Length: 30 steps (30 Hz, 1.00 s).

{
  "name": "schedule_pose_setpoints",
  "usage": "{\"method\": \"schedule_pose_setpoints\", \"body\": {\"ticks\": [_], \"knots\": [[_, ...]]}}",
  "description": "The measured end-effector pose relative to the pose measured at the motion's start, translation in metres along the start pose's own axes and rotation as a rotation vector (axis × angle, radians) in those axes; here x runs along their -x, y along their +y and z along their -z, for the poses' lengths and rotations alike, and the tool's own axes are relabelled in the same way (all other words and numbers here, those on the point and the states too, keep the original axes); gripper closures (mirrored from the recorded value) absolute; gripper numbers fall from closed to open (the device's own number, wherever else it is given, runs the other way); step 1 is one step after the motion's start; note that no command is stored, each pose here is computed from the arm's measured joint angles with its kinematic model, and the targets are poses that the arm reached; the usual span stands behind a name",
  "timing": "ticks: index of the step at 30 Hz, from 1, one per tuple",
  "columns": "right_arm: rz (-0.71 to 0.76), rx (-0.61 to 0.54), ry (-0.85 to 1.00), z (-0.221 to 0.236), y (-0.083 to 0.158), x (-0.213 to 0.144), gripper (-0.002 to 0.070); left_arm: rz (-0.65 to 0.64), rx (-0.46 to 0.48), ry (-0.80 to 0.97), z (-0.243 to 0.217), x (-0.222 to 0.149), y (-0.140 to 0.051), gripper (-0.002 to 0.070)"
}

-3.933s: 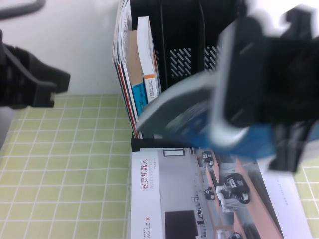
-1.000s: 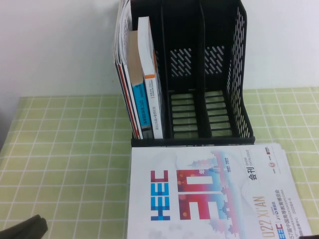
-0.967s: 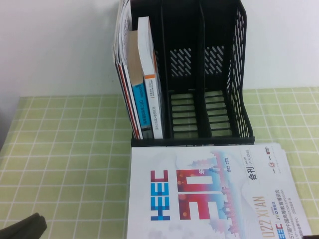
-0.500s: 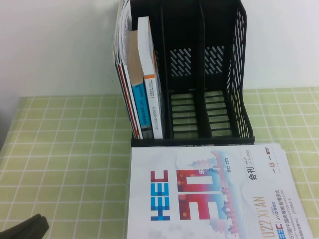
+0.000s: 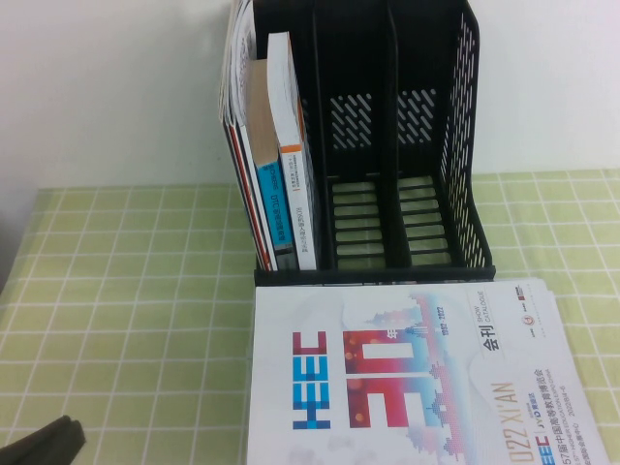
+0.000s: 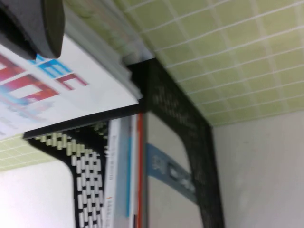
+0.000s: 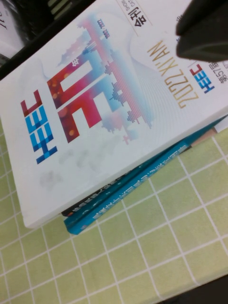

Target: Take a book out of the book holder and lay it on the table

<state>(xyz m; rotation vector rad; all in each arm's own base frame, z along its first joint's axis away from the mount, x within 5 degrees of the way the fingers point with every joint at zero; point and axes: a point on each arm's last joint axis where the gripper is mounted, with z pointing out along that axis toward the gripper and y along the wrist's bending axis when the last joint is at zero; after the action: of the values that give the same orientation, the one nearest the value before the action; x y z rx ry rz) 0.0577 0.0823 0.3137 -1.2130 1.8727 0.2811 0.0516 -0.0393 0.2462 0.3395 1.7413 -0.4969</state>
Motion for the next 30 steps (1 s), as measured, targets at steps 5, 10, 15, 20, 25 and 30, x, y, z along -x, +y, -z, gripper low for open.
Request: {"method": "schedule_pose_setpoints", "body": {"ticks": [5, 10, 15, 20, 25, 30], "knots": [[0.0, 0.0, 0.0, 0.0, 0.0, 0.0, 0.0678, 0.074, 0.21, -0.027, 0.005, -0.017, 0.017, 0.0678], [0.0, 0.0, 0.0, 0.0, 0.0, 0.0, 0.0678, 0.18, 0.427, 0.006, 0.006, -0.054, 0.036, 0.0678], [-0.001, 0.001, 0.0, 0.0, 0.0, 0.0, 0.0678, 0.2, 0.476, 0.046, 0.004, -0.071, 0.041, 0.0678], [-0.001, 0.001, 0.0, 0.0, 0.0, 0.0, 0.0678, 0.202, 0.476, 0.044, 0.004, -0.071, 0.041, 0.0678], [-0.001, 0.001, 0.0, 0.0, 0.0, 0.0, 0.0678, 0.209, 0.477, 0.042, 0.004, -0.071, 0.041, 0.0678], [-0.001, 0.001, 0.0, 0.0, 0.0, 0.0, 0.0678, 0.211, 0.478, 0.042, 0.004, -0.071, 0.041, 0.0678]]}}
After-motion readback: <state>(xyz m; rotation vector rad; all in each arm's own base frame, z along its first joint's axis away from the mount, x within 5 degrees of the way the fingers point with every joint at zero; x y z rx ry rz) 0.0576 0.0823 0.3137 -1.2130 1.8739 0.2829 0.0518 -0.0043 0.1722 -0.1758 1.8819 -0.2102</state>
